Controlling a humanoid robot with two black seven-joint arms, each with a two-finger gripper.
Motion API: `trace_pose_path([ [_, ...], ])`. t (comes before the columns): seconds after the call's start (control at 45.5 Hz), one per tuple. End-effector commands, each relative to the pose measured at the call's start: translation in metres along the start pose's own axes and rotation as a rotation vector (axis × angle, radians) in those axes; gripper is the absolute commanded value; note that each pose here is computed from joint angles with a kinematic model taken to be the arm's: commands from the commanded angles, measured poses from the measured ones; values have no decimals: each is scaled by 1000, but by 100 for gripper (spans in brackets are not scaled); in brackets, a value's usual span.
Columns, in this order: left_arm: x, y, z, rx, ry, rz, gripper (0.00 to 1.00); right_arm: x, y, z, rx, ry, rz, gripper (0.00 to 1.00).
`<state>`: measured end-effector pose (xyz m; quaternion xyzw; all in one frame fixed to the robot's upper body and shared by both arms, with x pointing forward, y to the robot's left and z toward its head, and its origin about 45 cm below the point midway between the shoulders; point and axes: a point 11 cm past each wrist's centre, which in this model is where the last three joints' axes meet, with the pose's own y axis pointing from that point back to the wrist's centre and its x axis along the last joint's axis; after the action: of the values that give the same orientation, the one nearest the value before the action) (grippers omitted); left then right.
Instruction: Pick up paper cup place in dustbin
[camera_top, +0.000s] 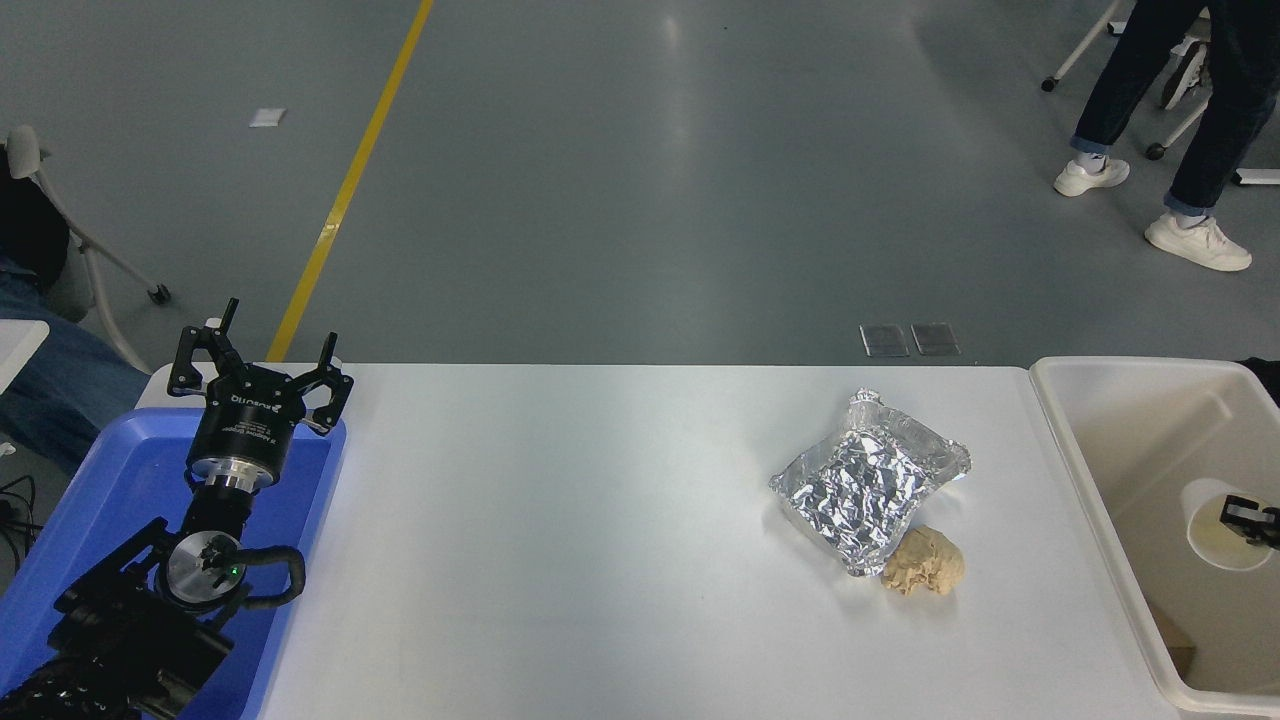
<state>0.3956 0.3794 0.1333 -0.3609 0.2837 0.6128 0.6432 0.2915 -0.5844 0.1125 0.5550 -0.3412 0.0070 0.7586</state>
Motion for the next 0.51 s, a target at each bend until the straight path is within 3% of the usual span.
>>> trace_pose_path([
  [0.0,0,0,0,-1,0,1,100,-10,-6,-7,12,-5,11,100],
  [0.11,-1,-1,0,3,-1,-2,100,-4,-2,-22,50,2,-2,100],
  [0.22,-1,-1,0,3,0,-5,100,30,20,-41,107,27,13,100],
  [0.374,-1,-1,0,4,1,-8,100,71,77,-77,209,141,-13,100],
  [0.484,-2,-1,-1,6,2,-11,100,78,127,-115,298,241,-91,100],
])
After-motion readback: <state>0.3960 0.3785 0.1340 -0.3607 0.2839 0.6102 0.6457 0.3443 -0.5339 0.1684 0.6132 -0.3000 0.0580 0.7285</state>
